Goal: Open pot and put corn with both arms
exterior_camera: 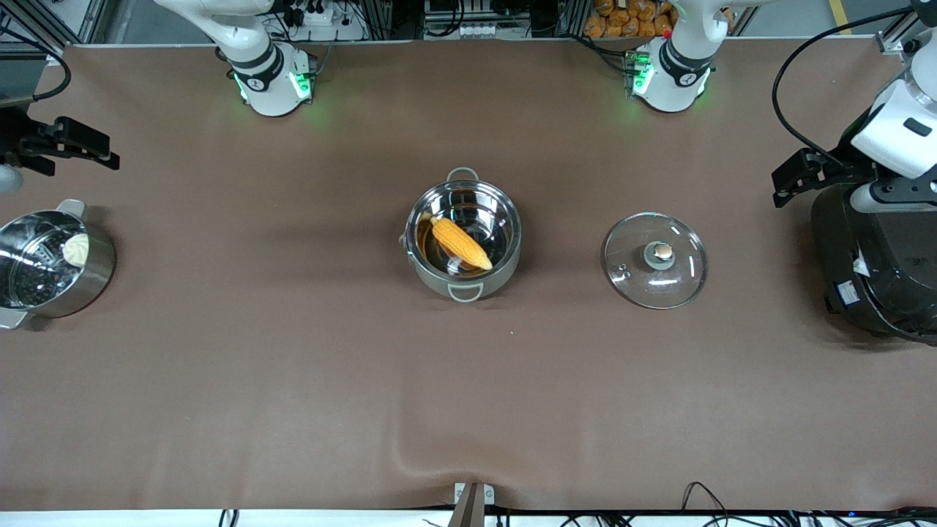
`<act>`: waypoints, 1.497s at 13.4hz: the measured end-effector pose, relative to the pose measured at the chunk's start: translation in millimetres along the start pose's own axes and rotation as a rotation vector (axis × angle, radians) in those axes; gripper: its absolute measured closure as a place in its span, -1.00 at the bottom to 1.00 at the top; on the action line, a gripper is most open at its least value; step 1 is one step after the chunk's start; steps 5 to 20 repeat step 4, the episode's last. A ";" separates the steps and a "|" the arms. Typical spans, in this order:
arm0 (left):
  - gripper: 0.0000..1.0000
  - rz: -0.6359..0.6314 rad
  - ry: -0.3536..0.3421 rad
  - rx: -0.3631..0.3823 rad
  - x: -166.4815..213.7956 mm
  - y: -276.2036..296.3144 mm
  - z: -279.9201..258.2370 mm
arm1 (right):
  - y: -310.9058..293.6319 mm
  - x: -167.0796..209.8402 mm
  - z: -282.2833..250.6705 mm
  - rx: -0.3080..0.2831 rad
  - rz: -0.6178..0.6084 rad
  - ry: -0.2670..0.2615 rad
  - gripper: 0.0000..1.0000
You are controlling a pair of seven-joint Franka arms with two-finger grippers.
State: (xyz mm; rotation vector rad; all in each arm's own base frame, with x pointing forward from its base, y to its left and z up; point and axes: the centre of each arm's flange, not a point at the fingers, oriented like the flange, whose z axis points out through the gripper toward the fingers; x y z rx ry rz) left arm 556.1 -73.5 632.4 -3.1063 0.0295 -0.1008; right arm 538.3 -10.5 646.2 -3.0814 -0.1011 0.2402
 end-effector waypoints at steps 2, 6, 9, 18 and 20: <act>-1.00 -0.001 -0.005 -0.015 -0.3 1.4 0.6 | -0.3 0.0 0.0 0.000 -0.001 0.000 -1.00; -1.00 -0.002 -0.018 -0.041 -1.0 4.0 2.2 | -2.2 0.1 0.1 -0.001 -0.004 -0.001 -1.00; -1.00 -0.002 -0.018 -0.041 -1.0 4.0 2.2 | -2.2 0.1 0.1 -0.001 -0.004 -0.001 -1.00; -1.00 -0.002 -0.018 -0.041 -1.0 4.0 2.2 | -2.2 0.1 0.1 -0.001 -0.004 -0.001 -1.00; -1.00 -0.002 -0.018 -0.041 -1.0 4.0 2.2 | -2.2 0.1 0.1 -0.001 -0.004 -0.001 -1.00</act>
